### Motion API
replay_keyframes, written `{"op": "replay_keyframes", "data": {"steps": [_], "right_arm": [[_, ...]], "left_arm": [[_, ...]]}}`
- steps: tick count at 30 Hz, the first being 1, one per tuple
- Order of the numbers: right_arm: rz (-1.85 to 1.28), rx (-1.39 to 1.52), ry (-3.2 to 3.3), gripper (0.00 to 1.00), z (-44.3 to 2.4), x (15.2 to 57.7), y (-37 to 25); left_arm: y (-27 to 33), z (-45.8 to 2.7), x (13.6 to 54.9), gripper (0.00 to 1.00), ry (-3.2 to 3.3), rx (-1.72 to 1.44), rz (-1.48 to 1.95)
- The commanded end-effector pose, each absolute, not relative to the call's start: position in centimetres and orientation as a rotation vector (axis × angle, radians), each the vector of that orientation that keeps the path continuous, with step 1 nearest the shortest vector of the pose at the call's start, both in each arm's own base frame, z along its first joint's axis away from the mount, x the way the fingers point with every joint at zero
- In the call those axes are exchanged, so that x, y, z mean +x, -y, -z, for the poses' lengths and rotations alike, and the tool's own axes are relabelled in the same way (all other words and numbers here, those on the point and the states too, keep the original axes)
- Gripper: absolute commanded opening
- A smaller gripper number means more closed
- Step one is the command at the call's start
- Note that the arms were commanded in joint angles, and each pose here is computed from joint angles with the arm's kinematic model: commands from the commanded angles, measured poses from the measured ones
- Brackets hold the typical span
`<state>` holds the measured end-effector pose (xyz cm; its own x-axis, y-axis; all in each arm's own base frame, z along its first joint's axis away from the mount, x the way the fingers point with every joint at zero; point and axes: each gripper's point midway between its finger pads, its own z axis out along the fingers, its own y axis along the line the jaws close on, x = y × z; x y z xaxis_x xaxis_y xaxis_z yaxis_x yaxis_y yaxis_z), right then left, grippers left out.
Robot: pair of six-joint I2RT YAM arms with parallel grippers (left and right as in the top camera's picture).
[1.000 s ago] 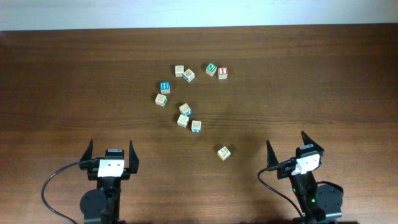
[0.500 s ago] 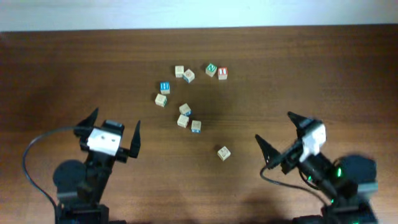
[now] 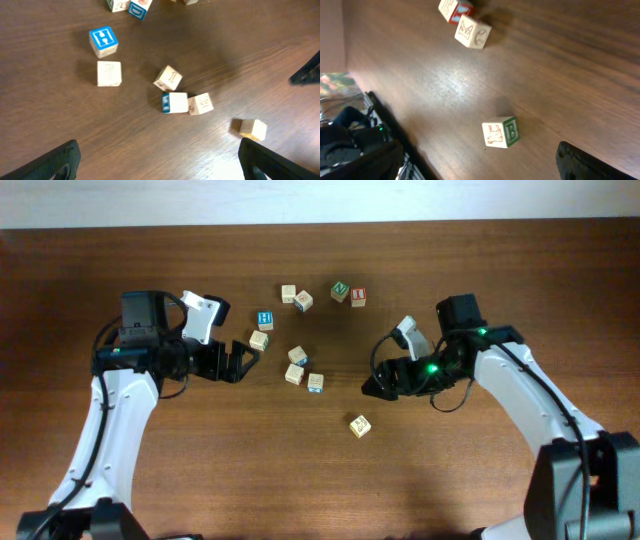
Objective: Rotate 4 blocks
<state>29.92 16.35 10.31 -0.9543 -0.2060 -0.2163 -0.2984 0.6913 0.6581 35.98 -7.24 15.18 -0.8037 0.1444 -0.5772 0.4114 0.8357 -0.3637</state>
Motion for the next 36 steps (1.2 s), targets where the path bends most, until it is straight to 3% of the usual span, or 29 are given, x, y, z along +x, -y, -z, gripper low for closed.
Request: {"op": "replay_keyframes", "data": {"steps": [1,2,4,8,20,26,30,36], "right_arm": [[-1.059,-0.533,-2.871,0.82,-7.9,28.5,-18.4],[-0.615,-0.545,-2.997,0.77,-5.2,28.7,-16.5],[-0.272,-0.703,-2.972,0.74,-4.0,28.7,-16.6],[-0.05,-0.647,-2.92,0.6,-3.6,29.0,-18.1],[-0.225,-0.801,-2.988,0.56,-2.1,26.1,-20.6],[-0.208,-0.799,-3.013,0.25,-1.3,26.1,-20.4],[0.053,-0.532,-2.91,0.22,-2.7,30.7,-18.6],[-0.151,-0.161,-2.778,0.22,-4.2,37.8,-16.4]], "left_arm": [[7.9,-15.5,36.3,0.99,-2.488,0.282,0.764],[7.9,-15.6,36.5,0.99,-2.48,0.286,0.759],[7.9,-15.6,36.5,1.0,-2.479,0.286,0.759],[7.7,-15.6,36.6,1.0,-2.477,0.284,0.744],[7.7,-15.6,36.6,0.99,-2.478,0.283,0.745],[7.7,-15.6,36.6,0.98,-2.478,0.282,0.744],[7.7,-15.6,36.7,0.98,-2.477,0.284,0.743],[7.7,-15.7,36.8,0.99,-2.469,0.286,0.741]]}}
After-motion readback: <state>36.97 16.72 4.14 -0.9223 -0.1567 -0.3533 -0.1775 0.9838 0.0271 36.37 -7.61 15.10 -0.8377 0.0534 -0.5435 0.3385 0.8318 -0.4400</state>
